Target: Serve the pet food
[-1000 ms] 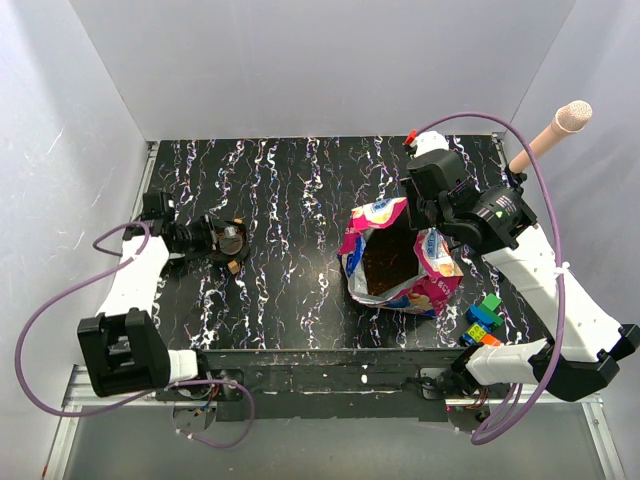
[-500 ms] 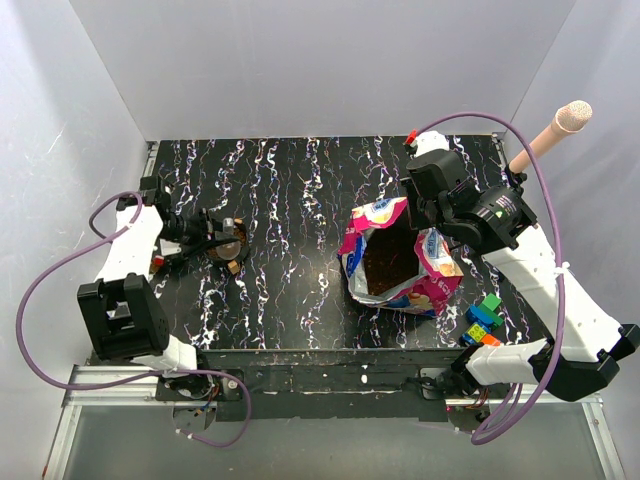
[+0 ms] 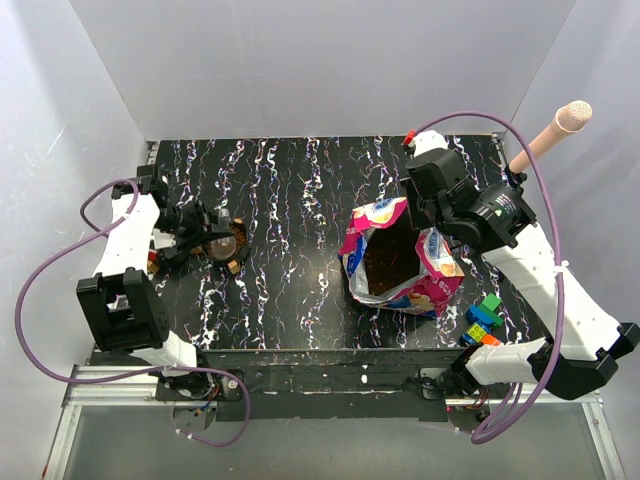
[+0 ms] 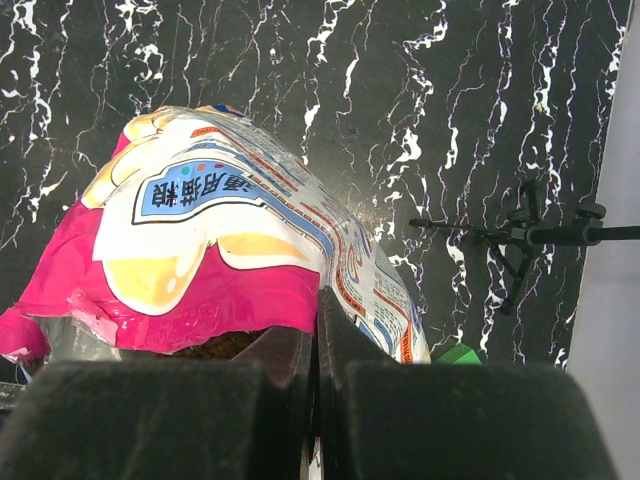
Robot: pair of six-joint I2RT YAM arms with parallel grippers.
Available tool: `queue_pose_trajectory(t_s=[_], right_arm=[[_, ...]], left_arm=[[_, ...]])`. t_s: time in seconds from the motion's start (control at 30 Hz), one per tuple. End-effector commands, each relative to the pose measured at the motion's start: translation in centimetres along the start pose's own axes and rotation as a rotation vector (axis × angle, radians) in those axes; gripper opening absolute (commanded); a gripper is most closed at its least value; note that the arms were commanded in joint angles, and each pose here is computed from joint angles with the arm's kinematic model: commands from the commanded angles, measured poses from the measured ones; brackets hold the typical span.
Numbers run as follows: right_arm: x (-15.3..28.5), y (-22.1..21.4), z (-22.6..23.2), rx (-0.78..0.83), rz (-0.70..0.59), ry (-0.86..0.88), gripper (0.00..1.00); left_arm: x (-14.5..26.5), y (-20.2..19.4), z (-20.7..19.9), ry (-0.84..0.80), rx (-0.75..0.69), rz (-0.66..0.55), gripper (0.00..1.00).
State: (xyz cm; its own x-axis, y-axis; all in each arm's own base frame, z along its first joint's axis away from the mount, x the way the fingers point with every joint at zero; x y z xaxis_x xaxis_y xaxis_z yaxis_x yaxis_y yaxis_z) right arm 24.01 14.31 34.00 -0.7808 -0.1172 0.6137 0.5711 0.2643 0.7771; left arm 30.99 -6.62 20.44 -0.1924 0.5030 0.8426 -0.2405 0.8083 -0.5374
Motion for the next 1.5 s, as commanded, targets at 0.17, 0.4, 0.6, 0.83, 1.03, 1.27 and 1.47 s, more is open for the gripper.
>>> queue_pose_trajectory(t_s=[0.17, 0.4, 0.6, 0.83, 1.03, 1.27, 1.47], right_arm=[[3.5, 7.1, -1.2, -0.129, -0.286, 0.003, 0.01], [2.4, 7.4, -0.6, -0.141, -0.258, -0.004, 0.01], [0.3, 9.3, -1.1, -0.158, -0.252, -0.092, 0.01], [-1.6, 11.6, -1.1, -0.179, -0.267, -0.091, 0.01], [-1.8, 11.1, 0.0, -0.2, -0.234, -0.056, 0.01], [-0.6, 12.5, 0.1, -0.207, -0.268, -0.055, 0.01], [0.5, 13.4, -0.4, -0.229, -0.302, -0.059, 0.01]], left_arm=[[5.8, -3.6, 0.4, -0.081, -0.238, -0.005, 0.0], [6.3, -9.9, 2.5, -0.283, -0.856, 0.136, 0.0], [5.1, -16.4, 10.5, -0.241, -1.266, 0.375, 0.0], [8.1, -17.7, 16.9, -0.192, -1.437, 0.509, 0.0], [12.8, -19.6, 19.2, -0.226, -1.438, 0.631, 0.0], [13.7, -25.9, 21.4, -0.212, -1.439, 0.825, 0.0], [10.3, -27.1, 23.1, -0.083, -1.387, 0.85, 0.0]])
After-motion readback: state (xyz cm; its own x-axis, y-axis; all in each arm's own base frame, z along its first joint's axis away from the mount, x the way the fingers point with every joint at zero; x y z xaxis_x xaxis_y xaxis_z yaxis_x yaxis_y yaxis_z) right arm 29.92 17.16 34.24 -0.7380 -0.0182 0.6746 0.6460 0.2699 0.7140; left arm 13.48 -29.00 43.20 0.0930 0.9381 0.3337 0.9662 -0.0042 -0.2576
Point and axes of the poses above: each gripper's point midway between its finger pads, its own x axis back along the fingers, its own z axis along the line the jaws close on, y = z × x, the point moved 2 cm from there along x, back along the fingers, and after that the axes turned 2 degrees about x, right-handed, at the moved point
